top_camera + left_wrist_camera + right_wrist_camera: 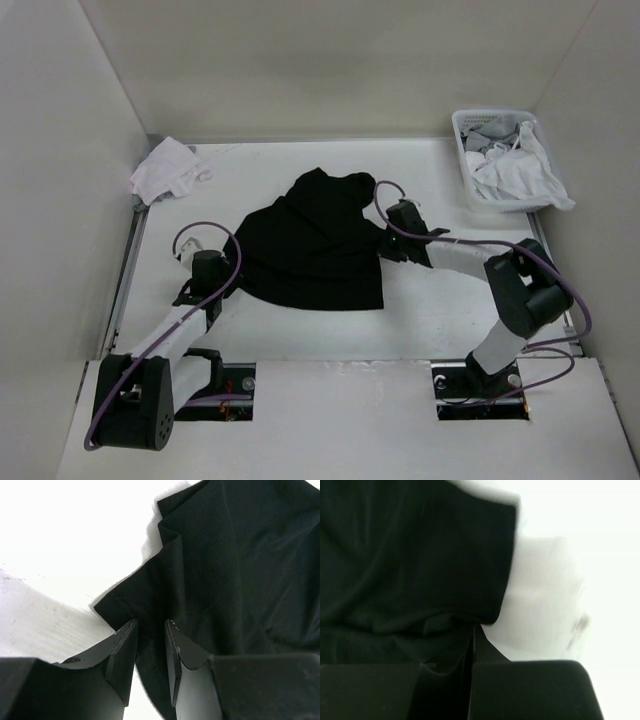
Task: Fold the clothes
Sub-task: Flatten the tank top out
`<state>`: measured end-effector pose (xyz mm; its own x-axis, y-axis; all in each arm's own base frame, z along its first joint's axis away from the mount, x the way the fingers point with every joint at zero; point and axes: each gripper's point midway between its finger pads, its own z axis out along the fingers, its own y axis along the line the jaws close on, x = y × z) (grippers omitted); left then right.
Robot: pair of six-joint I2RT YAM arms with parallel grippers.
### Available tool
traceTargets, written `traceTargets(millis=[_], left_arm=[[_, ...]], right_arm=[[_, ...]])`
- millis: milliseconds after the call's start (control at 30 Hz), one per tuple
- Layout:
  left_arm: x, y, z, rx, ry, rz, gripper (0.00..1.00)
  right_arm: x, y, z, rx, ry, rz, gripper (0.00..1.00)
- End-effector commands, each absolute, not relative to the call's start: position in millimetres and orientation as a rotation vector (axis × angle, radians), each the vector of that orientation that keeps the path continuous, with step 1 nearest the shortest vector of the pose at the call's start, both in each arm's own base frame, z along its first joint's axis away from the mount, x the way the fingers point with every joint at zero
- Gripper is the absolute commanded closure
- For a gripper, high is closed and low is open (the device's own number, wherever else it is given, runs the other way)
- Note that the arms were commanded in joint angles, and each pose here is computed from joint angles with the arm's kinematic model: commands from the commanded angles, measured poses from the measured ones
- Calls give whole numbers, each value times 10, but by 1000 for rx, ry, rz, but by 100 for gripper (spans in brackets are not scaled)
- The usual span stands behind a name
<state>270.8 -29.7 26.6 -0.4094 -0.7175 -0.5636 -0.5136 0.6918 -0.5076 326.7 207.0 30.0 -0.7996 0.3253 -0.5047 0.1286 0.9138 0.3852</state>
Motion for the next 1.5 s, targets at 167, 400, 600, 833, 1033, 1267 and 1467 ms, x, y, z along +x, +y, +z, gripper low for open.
traceTargets(millis=[167,400,600,833,1033,1267,1467], left_arm=[[2965,-505,583,-860,2037,-396,71],[2843,-440,969,-835,1938,-398,67],[2466,-207,846,-847,1998,-251,66],[2376,-198,758,-875,2060,-198,65],[2449,-103,755,-924,2028,-172,60],[2470,27,626,-985,2025,-129,53],[2461,82,508,-1028,2059,-133,53]], right_arm=[[4233,1777,884,434,2258,461,72],[3389,1702,986,380,2223,475,52],[2531,1798,500,320,2402,439,56],[2199,1760,433,296,2456,350,49],[2232,1851,327,281,2481,360,53],[2266,1932,232,262,2512,357,67],[2241,1986,209,246,2523,396,78]])
